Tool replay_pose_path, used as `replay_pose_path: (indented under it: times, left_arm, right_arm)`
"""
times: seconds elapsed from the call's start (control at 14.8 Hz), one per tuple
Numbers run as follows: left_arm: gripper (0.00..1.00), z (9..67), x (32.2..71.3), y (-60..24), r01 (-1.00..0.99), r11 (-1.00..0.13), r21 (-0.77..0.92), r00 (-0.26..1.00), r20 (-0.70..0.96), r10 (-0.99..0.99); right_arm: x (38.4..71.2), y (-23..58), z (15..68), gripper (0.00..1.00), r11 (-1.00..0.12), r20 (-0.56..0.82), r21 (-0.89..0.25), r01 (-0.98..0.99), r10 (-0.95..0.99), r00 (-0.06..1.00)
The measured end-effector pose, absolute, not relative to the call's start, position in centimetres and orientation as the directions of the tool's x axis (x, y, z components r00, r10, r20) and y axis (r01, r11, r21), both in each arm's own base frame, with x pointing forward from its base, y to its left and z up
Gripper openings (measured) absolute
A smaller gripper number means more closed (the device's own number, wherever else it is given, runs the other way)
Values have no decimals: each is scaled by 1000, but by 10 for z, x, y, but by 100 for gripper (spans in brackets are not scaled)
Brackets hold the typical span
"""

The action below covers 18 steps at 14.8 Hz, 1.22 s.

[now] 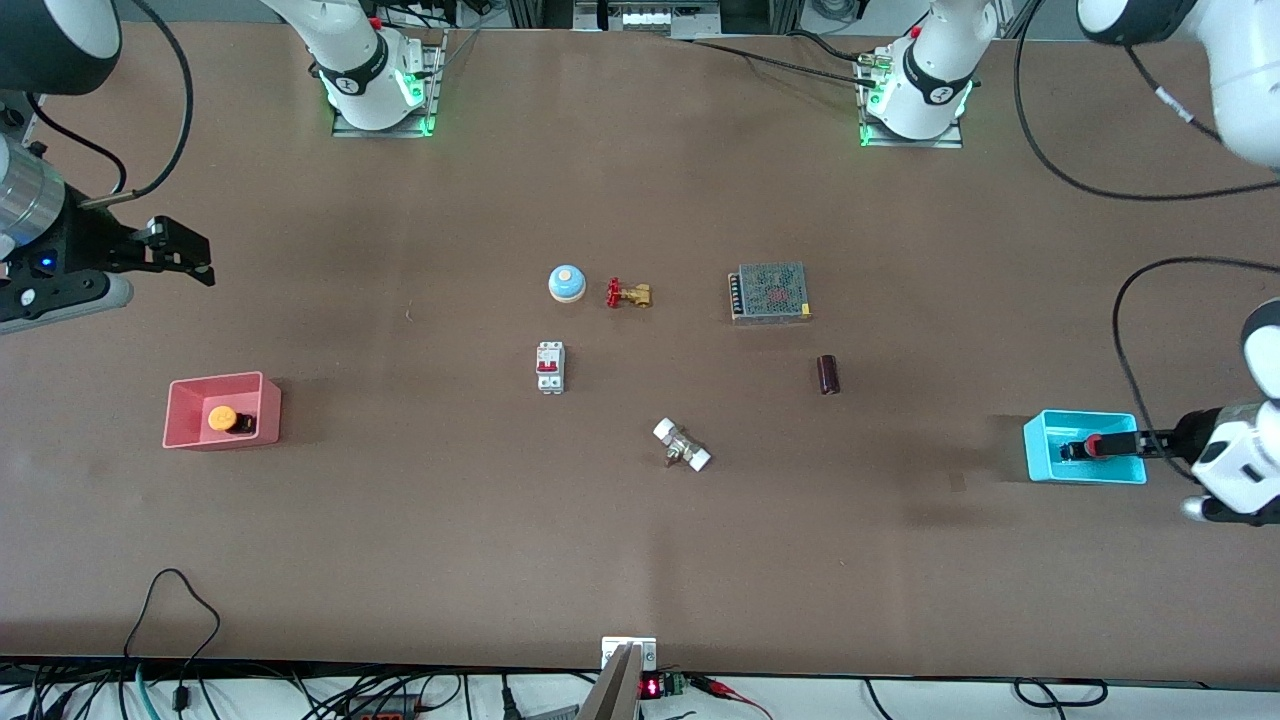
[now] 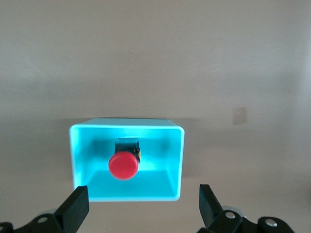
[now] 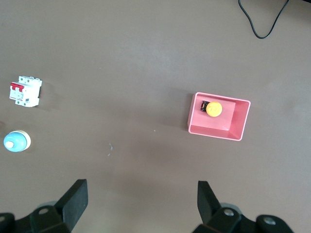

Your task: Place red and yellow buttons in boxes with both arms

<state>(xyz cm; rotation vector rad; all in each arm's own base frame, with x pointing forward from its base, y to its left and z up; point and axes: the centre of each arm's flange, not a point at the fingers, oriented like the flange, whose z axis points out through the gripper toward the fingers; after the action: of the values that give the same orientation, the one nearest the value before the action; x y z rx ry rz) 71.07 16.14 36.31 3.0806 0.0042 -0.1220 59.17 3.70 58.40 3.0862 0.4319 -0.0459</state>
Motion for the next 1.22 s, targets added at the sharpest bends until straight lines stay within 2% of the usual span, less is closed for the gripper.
replay_pose_path:
  times: [0.2, 0.41, 0.68, 0.95, 1.22]
  left_arm:
    - [100, 436, 692, 130, -13, -999, 40, 1000, -19, -14]
    - [100, 505, 668, 56, 30, -999, 22, 999, 13, 31]
    - [100, 572, 634, 12, 29, -1000, 12, 998, 57, 30]
    - [100, 600, 604, 11, 56, -998, 10, 998, 12, 56]
    - [100, 604, 596, 10, 58, -998, 9, 998, -14, 58]
  right_arm:
    - [587, 36, 581, 100, -964, -76, 14, 265, 263, 962]
    - [585, 28, 579, 100, -968, -97, 11, 252, 250, 963]
    - [584, 28, 579, 100, -970, -98, 11, 244, 242, 965]
    - [584, 28, 579, 100, -984, -98, 17, 179, 176, 979]
    - [584, 31, 579, 100, -991, -97, 22, 135, 132, 986]
